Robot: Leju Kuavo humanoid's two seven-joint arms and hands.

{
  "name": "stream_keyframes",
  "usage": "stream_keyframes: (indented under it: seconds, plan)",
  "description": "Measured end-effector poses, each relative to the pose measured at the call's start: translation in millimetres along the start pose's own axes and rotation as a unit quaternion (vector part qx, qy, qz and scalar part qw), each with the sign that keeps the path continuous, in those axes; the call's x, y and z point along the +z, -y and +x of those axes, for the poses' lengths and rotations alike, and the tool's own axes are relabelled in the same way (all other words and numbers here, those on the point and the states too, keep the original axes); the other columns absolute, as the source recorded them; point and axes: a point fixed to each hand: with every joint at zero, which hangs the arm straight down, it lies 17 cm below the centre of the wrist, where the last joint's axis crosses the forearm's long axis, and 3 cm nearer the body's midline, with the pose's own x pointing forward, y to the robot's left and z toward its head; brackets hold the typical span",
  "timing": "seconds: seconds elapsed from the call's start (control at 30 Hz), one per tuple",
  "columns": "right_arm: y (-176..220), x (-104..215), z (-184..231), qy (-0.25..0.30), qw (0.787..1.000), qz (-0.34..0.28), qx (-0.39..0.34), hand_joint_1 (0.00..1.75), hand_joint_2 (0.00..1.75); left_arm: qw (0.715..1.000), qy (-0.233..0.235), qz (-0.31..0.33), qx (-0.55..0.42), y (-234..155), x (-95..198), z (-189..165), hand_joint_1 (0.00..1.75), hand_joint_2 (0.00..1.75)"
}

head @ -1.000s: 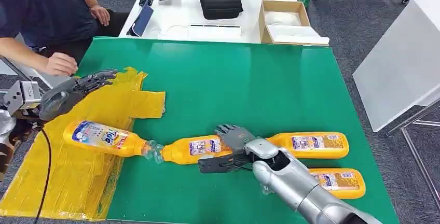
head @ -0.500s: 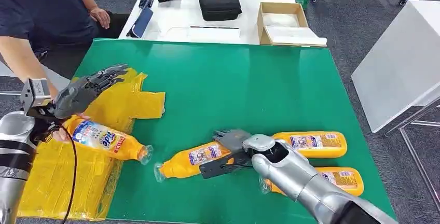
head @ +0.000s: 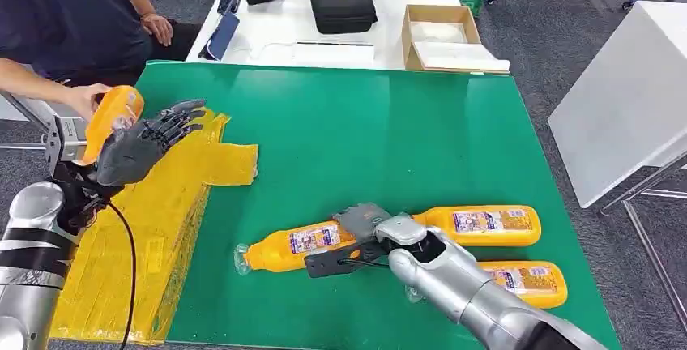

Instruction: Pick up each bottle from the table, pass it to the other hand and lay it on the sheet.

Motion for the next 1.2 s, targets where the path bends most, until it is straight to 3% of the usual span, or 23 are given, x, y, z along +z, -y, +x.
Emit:
stream_keyframes:
  seconds: [0.27, 0.3, 0.4, 0.47, 0.6, 0.67, 0.83, 1.2]
  plan:
    - [1, -1, 0, -0.008, 0.999, -0.023, -0.021, 1.75, 1.75, 0.999, -0.004, 0.037, 0.036, -7, 1, -3, 0.00, 0.00]
    - [2, -1, 1, -0.010, 0.999, -0.030, -0.028, 1.75, 1.75, 0.998, -0.002, 0.044, 0.047, -6, 2, -3, 0.00, 1.75]
    - [11, 0, 3, -0.017, 0.995, -0.080, -0.060, 1.75, 1.75, 0.992, -0.006, 0.086, 0.095, -8, 7, -8, 0.00, 1.75]
    - [24, 8, 10, -0.015, 0.983, -0.139, -0.123, 1.75, 1.75, 0.984, -0.021, 0.125, 0.123, -4, 17, -17, 0.00, 1.75]
    - [52, 52, 32, 0.039, 0.928, -0.223, -0.297, 1.75, 1.75, 0.968, -0.043, 0.199, 0.145, 32, 49, -36, 0.00, 1.75]
    - [75, 77, 35, 0.062, 0.902, -0.262, -0.337, 1.75, 1.75, 0.967, -0.046, 0.214, 0.133, 51, 55, -36, 0.00, 1.75]
    - [112, 132, 41, 0.105, 0.861, -0.336, -0.367, 1.75, 1.75, 0.965, -0.027, 0.236, 0.115, 73, 57, -19, 0.00, 1.75]
    - [121, 162, 55, 0.126, 0.843, -0.368, -0.370, 1.75, 1.75, 0.963, 0.000, 0.238, 0.130, 82, 52, -1, 0.00, 1.75]
